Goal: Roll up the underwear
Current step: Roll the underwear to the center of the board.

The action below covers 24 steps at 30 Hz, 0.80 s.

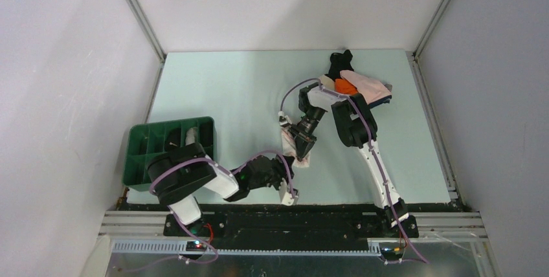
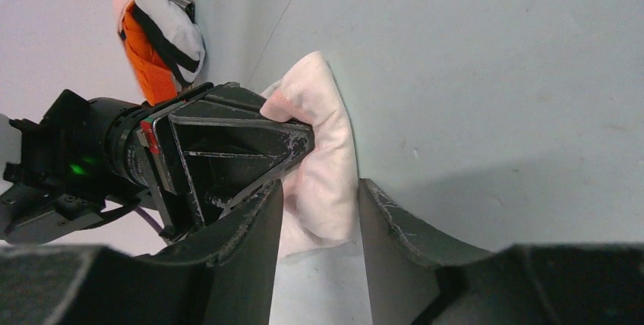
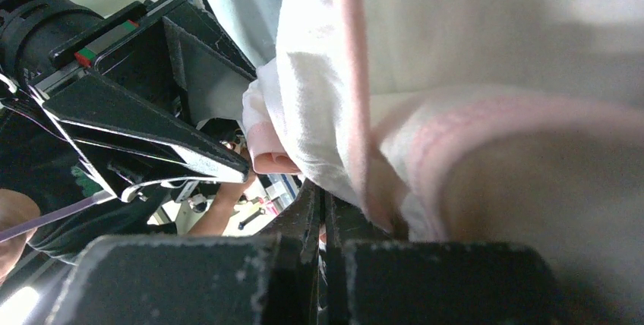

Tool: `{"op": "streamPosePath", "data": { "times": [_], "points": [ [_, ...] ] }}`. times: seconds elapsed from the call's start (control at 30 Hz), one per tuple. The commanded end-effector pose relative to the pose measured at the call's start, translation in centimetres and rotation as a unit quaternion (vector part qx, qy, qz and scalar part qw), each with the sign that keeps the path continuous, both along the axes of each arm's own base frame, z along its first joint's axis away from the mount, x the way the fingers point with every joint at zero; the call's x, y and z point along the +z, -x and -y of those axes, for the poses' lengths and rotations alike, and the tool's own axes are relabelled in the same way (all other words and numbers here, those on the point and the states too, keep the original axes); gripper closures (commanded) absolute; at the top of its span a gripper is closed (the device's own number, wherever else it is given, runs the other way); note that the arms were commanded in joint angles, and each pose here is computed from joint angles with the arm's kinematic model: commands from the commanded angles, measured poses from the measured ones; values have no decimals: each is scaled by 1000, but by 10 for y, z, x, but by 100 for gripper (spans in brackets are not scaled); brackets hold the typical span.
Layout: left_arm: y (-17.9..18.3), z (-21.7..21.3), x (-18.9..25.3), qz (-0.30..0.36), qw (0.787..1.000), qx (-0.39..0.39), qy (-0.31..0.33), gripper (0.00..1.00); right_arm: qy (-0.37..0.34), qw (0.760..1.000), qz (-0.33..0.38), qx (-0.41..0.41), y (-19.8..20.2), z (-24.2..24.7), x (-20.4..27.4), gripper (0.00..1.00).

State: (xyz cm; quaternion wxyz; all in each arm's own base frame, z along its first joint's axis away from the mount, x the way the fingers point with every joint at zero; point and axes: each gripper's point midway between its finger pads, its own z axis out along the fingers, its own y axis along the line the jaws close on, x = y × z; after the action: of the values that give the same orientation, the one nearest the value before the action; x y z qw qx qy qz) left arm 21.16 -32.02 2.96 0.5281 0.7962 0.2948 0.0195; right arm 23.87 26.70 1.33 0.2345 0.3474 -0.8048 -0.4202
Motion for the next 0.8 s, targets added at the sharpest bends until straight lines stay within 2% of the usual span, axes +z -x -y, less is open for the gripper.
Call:
{"op": "streamPosePath", "data": {
  "times": [0.0,0.17,0.23,0.33,0.4,0.47,0.53,0.57,0.6,0.63,0.67,0.7,0.73,0.77],
  "points": [
    [-6,-7,-20,14,999,10,-47,55,50,999,1,14,0,12,-34,100],
    [-14,-12,-39,10,995,26,-92,68,50,999,0,13,-1,12,-34,100],
    [-18,-17,-47,8,993,40,-115,76,51,999,-1,11,-2,12,-35,100],
    [-21,-25,-55,5,988,54,-142,93,52,999,0,7,-4,12,-35,100],
    [-21,-28,-55,1,987,62,-147,99,48,999,6,-5,-8,10,-32,100],
    [-23,-32,-55,-7,986,78,-147,100,32,999,32,-30,-20,8,-23,94],
    [-24,-33,-52,-14,986,93,-138,100,-16,994,80,-66,-40,4,5,84],
    [-24,-34,-51,-20,986,100,-134,100,-61,985,135,-88,-55,4,32,73],
    [-26,-34,-48,-21,986,107,-127,100,-78,978,169,-99,-63,5,49,67],
    [-27,-33,-46,-29,986,117,-117,100,-109,954,256,-111,-79,11,74,57],
    [-27,-33,-44,-32,986,121,-112,100,-119,933,314,-127,-72,24,103,51],
    [-29,-29,-40,-39,986,127,-101,100,-122,878,442,-139,-108,30,118,48],
    [-30,-28,-36,-42,986,131,-95,100,-119,839,506,-159,-90,51,131,41],
    [-32,-23,-31,-48,986,134,-84,100,-148,736,637,-174,-126,55,169,30]
  ]
}}
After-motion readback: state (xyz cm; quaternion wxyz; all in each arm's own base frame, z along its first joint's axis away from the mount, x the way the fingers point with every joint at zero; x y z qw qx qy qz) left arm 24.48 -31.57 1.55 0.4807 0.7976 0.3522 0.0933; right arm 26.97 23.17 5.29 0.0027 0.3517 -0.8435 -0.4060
